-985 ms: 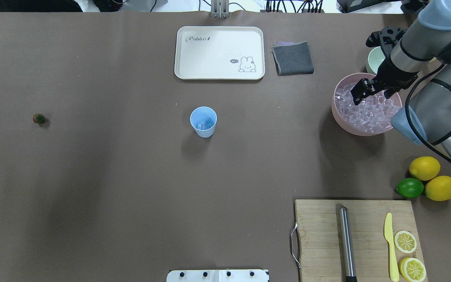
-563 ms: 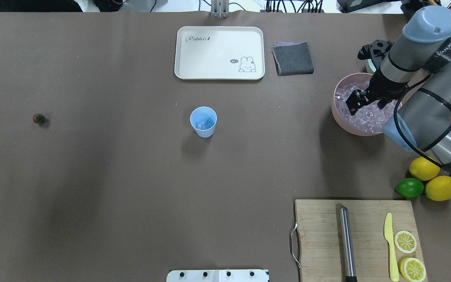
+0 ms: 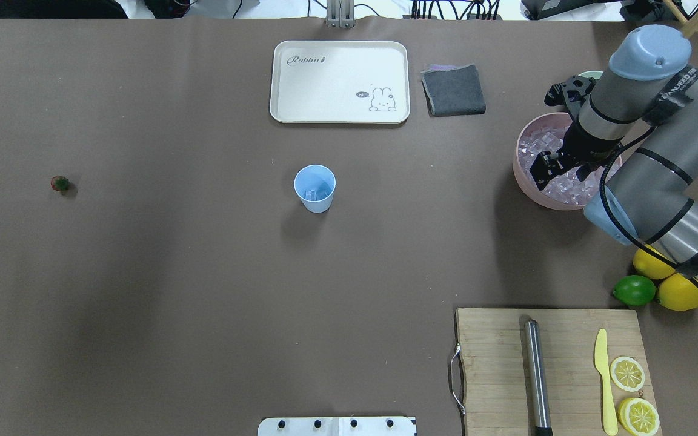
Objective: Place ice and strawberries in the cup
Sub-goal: 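Dip the right gripper into the pink bowl and grasp a third ice cube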
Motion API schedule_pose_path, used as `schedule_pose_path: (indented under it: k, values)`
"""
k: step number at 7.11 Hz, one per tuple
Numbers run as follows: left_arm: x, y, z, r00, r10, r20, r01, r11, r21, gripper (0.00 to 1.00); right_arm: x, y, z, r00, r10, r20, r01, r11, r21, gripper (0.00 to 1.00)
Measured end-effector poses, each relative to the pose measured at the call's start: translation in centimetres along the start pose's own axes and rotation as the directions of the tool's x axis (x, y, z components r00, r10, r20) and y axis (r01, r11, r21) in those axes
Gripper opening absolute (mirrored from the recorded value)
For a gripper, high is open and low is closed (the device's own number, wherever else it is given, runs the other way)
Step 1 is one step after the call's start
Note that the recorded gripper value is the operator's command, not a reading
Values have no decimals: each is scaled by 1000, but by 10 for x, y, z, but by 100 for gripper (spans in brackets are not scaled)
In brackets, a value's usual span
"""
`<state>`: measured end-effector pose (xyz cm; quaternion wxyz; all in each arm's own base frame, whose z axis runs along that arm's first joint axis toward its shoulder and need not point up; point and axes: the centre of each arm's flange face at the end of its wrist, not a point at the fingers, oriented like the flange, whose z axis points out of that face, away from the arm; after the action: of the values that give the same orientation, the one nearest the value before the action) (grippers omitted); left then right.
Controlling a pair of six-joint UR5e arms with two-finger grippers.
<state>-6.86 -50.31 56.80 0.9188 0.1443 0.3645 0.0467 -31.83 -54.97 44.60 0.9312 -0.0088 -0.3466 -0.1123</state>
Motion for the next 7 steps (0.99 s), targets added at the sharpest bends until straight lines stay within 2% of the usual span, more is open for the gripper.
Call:
schedule_pose_path:
  k: [1,2,3,5,7]
  values:
    - [0,0,0,1000,0,0,0,1000,0,98,1,-1,4,1000,2,-4,-2,1000,-5,81]
    - [0,-1,0,1000,0,0,0,1000,1,98,2,-2,6,1000,4,-6,-4,1000,-9,74]
    - [0,-1,0,1000,1,0,-1,1000,1,98,2,-3,7,1000,5,-8,-5,1000,-11,53]
    - [1,-1,-1,1000,2,0,-2,1000,2,98,2,-3,8,1000,3,-8,-3,1000,-12,0]
    - [1,-1,-1,1000,2,0,-2,1000,3,98,0,-5,4,1000,-7,-1,7,1000,-8,0]
